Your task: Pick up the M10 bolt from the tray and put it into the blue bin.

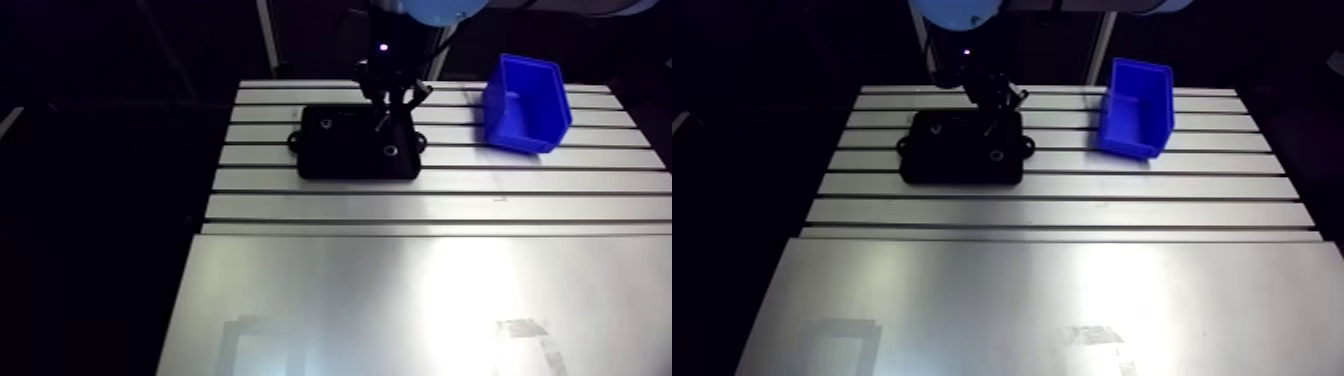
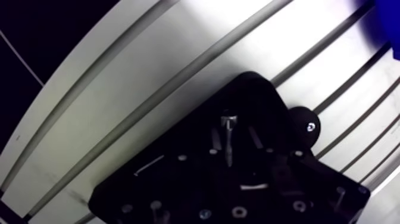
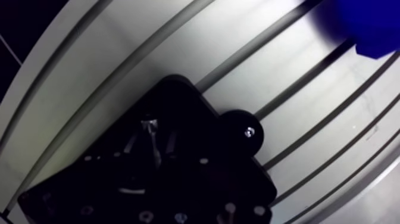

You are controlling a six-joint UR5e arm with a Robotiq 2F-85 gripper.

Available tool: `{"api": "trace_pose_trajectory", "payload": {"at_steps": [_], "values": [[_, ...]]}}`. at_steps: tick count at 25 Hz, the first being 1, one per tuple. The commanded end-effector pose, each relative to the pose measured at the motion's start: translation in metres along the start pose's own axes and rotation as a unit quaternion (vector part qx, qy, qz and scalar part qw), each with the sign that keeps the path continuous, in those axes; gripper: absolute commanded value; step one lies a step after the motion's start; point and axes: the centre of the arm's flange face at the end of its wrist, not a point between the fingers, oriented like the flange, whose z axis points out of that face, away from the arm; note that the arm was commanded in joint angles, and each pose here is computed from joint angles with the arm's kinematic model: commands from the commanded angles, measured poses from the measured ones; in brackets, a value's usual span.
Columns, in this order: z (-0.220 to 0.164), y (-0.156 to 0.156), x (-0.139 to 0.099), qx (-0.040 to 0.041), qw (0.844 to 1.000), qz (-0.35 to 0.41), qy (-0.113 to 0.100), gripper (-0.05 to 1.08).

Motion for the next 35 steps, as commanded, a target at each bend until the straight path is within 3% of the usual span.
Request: {"api": "trace_pose_trajectory", "payload": {"at_steps": [1, 35], "values": [[0.0003, -0.0002, -0.0004, -0.0007, 1.0, 0.0, 0.0, 0.67], [0.0005, 0.0, -0.0017, -0.002, 1.0, -0.001, 0.001, 0.83]]}}
